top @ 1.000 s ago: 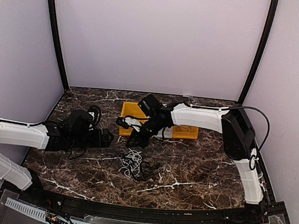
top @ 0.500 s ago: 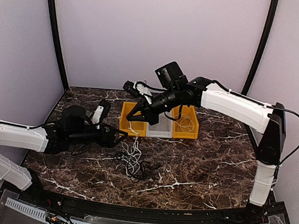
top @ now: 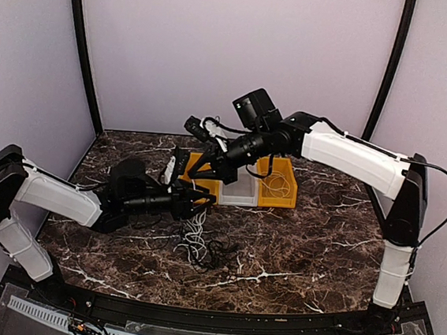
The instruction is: Untangle the cables
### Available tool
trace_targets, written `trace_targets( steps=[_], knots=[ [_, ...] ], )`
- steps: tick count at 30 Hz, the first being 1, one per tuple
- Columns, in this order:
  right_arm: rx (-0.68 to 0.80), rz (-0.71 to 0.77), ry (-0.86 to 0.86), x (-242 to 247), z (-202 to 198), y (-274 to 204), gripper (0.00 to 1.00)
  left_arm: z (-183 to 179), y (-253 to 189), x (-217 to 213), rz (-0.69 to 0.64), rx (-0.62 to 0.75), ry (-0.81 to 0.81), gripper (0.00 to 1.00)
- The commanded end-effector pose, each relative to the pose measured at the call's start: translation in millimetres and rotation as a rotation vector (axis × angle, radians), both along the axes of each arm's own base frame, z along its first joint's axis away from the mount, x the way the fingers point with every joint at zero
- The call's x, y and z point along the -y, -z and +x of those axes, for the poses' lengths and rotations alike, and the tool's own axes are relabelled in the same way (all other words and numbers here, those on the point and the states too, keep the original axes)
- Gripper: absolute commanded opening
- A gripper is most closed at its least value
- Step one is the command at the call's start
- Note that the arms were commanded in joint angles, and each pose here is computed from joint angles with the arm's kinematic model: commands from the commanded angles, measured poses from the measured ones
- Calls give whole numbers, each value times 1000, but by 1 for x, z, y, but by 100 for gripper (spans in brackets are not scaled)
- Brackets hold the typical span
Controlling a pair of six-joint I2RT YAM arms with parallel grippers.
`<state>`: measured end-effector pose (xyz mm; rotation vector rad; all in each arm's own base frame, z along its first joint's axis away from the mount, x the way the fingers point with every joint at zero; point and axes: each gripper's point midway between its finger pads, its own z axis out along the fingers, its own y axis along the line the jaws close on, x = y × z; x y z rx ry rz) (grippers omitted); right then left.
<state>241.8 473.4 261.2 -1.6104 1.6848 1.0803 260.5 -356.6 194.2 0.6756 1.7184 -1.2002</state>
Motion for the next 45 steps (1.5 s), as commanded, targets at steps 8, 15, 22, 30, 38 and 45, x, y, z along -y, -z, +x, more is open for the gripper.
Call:
trace_targets(
  steps=[8, 15, 22, 30, 38, 45],
  knots=[
    [38, 291, -143, 29, -28, -144, 0, 23, 43, -15, 26, -79, -199, 27],
    [164, 409, -100, 69, -18, -224, 0, 21, 88, -26, 148, -155, -232, 21],
    [257, 511, 1, 129, 11, -283, 0, 16, 103, -38, 213, -174, -255, 16],
    [277, 375, 159, 167, 39, -235, 0, 10, 98, -46, 235, -163, -258, 10],
    [118, 104, 432, 241, 49, -62, 0, -3, 63, -51, 147, -98, -227, 4],
    [183, -181, 605, 312, 49, 54, 15, -5, 62, -30, 152, -73, -128, 1]
  ],
)
